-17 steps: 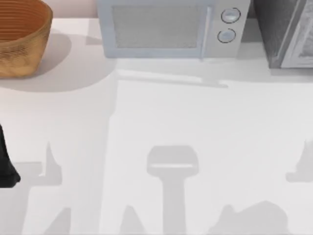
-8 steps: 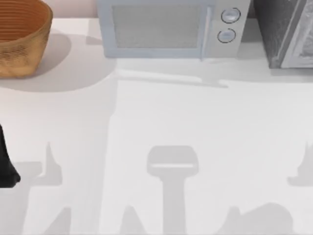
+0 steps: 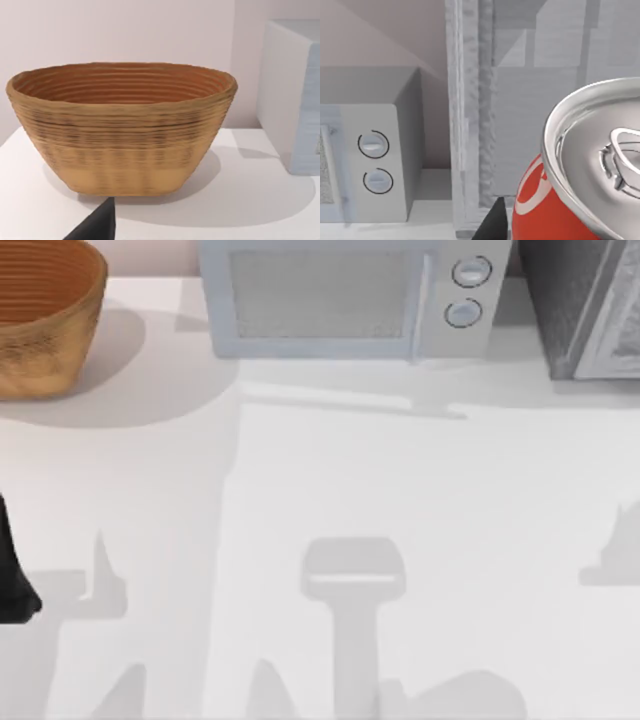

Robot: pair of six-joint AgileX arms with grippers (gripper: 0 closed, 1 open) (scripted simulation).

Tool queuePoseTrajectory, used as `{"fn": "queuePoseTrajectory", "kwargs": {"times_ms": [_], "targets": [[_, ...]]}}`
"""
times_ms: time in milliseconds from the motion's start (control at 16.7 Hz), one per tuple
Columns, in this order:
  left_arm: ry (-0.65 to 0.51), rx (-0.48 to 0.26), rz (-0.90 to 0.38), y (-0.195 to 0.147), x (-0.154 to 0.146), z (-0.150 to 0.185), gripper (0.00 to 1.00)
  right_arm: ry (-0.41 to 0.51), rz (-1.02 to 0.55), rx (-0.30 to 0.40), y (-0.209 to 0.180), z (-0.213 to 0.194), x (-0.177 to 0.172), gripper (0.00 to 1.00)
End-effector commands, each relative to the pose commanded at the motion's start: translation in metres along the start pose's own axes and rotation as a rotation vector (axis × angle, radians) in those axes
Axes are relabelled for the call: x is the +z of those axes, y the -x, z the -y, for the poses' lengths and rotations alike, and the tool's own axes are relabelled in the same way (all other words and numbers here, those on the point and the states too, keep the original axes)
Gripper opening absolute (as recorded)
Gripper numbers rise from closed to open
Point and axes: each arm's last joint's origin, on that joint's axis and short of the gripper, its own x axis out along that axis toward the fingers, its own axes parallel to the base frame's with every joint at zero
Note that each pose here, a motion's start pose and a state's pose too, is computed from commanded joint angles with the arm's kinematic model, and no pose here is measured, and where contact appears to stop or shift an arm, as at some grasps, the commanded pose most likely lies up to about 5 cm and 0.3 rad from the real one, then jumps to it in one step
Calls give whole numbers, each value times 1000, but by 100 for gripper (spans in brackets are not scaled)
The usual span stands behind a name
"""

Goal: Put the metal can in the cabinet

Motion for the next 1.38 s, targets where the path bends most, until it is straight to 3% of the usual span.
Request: {"fn": "queuePoseTrajectory", "kwargs": {"times_ms": [540,900,1380], "targets": [[0,0,0,0,0,0,100,15,-7,7,-27,-8,114,0],[0,0,0,0,0,0,100,11,-37,36,-62,-20,173,0],[0,0,0,0,0,0,100,4,-40,23,-119,-36,242,0]]}}
